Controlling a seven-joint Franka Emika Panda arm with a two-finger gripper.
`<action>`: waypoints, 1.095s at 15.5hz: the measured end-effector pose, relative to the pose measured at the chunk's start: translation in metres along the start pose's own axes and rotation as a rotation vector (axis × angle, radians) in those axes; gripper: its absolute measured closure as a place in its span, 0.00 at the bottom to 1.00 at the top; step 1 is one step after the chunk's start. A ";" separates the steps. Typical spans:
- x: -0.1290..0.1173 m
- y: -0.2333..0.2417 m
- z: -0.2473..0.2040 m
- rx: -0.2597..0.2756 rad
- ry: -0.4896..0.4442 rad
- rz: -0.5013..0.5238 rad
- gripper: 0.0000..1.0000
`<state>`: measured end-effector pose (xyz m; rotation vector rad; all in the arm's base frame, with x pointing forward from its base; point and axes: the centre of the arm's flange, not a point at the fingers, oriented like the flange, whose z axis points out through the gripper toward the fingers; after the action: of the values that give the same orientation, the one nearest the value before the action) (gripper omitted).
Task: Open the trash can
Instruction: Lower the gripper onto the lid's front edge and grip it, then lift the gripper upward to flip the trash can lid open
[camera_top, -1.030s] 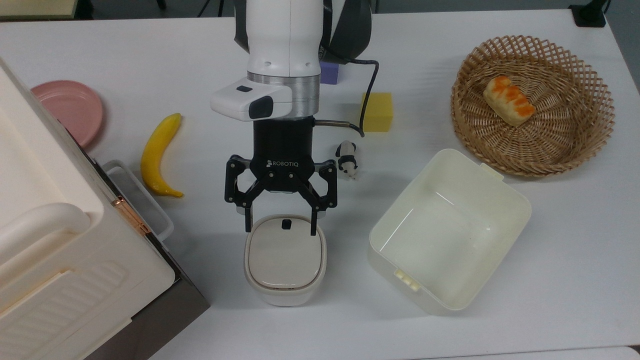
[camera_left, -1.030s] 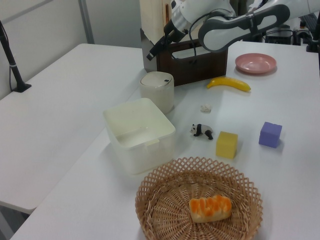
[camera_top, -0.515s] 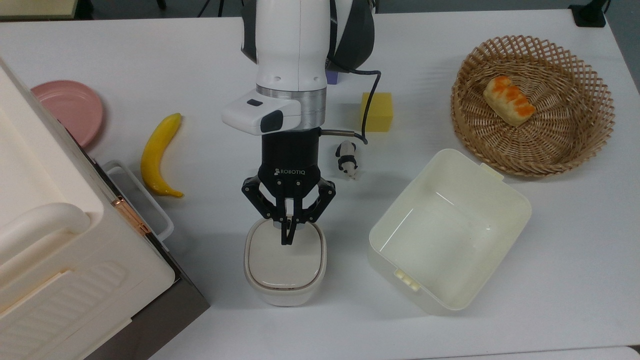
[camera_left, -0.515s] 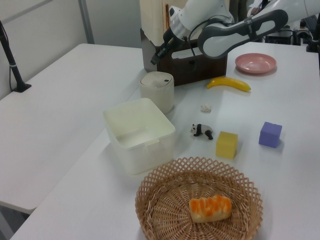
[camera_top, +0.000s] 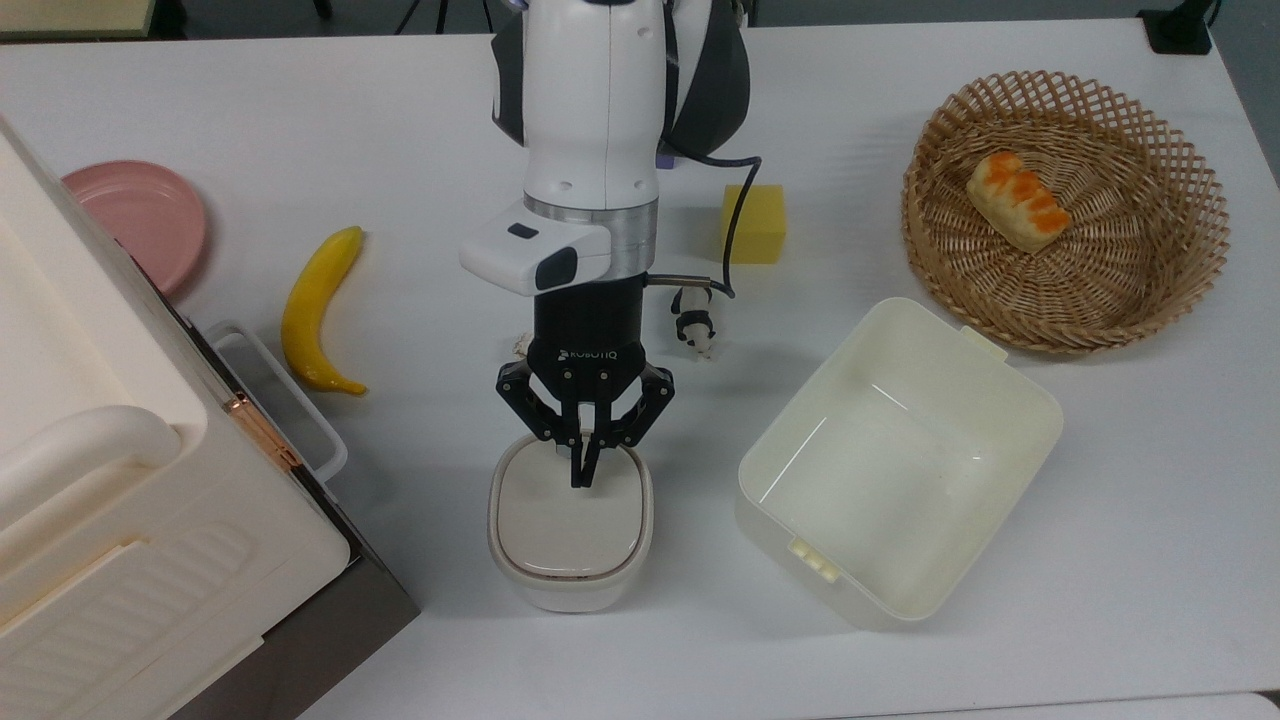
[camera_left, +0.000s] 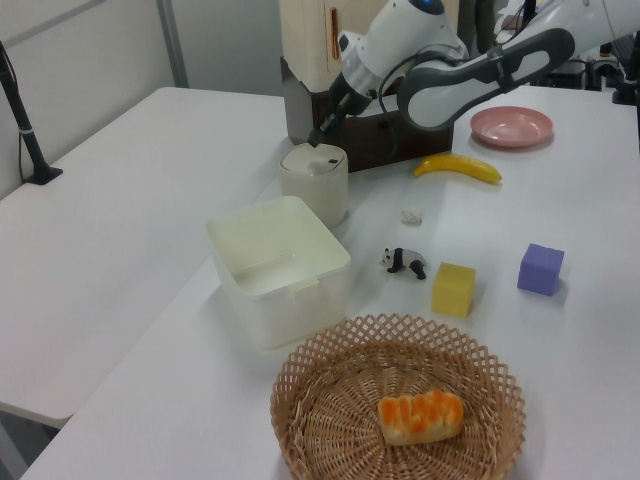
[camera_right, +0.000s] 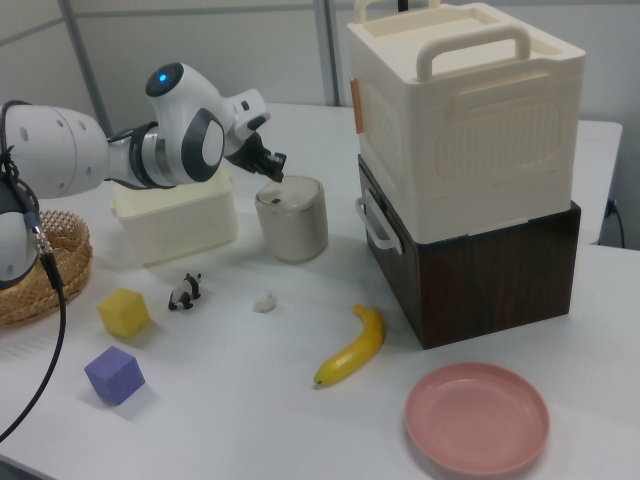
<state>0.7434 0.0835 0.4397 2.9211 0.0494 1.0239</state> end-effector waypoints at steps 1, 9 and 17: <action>-0.005 0.000 0.004 0.000 -0.011 -0.004 0.93; -0.019 0.001 0.014 -0.003 -0.045 -0.033 0.93; -0.003 0.011 -0.011 -0.011 -0.004 -0.020 0.93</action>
<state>0.7342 0.0732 0.4475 2.9067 0.0720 1.0121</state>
